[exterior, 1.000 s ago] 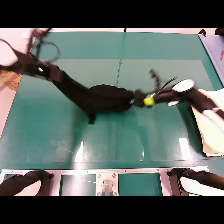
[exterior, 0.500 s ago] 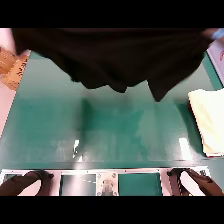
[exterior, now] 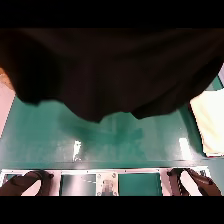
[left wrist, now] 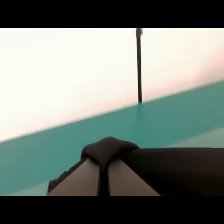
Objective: Fold the shirts.
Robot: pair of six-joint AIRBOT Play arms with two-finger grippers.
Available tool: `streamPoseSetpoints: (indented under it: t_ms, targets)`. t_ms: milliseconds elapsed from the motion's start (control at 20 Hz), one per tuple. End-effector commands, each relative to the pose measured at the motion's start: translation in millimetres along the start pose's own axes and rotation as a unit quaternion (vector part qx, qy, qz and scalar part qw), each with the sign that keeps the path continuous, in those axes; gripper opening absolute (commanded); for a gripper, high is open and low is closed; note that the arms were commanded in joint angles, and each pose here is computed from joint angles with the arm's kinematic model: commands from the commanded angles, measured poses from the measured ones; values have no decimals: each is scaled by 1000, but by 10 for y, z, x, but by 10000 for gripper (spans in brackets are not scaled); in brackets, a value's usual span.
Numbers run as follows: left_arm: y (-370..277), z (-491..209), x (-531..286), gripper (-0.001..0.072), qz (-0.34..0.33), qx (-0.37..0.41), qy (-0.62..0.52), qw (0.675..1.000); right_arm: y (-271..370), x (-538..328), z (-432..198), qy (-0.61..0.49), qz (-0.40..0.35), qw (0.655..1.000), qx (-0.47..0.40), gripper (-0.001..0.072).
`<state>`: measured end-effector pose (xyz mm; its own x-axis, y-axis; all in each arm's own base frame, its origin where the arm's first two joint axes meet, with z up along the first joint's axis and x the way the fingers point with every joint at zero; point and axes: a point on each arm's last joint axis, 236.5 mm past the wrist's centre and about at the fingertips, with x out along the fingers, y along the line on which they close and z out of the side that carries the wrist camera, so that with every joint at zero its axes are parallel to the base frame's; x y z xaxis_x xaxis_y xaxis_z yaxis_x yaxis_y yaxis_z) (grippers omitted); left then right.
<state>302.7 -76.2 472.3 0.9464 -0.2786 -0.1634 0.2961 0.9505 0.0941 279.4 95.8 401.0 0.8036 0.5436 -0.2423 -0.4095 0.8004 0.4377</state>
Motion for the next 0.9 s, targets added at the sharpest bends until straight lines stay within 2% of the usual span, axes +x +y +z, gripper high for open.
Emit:
streamPoseSetpoints:
  t_ms: [0, 200, 350, 500, 550, 600, 650, 750, 800, 850]
  targets:
    - [-34, -777, 560, 22, -18, -18, 101, 995, -569, 336, -446, 52, -21, 997, 55, 16]
    - [-257, -2160, 1706, 22, -76, -54, 192, 977, -1755, 1011, -1452, 103, -77, 973, 193, 16]
    - [-237, -3034, 2460, 23, -66, -102, 218, 968, -2679, 1412, -2251, 132, -146, 942, 270, 16]
    - [-351, -3731, 2862, 25, -73, -170, 267, 946, -3244, 1732, -2791, 166, -170, 919, 316, 17]
    - [-375, -3888, 2913, 195, -73, -180, 280, 940, -3366, 1818, -2903, 176, -171, 914, 323, 17]
    - [-375, -3998, 2931, 564, -71, -186, 291, 936, -3445, 1883, -2965, 185, -171, 910, 329, 17]
    - [-343, -4004, 2911, 657, -67, -198, 295, 932, -3492, 1917, -2971, 191, -168, 909, 330, 31]
    - [-255, -3872, 2766, 657, -76, -210, 314, 923, -3554, 1877, -2795, 188, -160, 914, 321, 335]
    - [-168, -3764, 2654, 657, -81, -209, 323, 919, -3579, 1808, -2671, 191, -154, 918, 312, 367]
    - [-52, -3639, 2523, 656, -85, -208, 333, 916, -3602, 1692, -2551, 196, -147, 920, 307, 364]
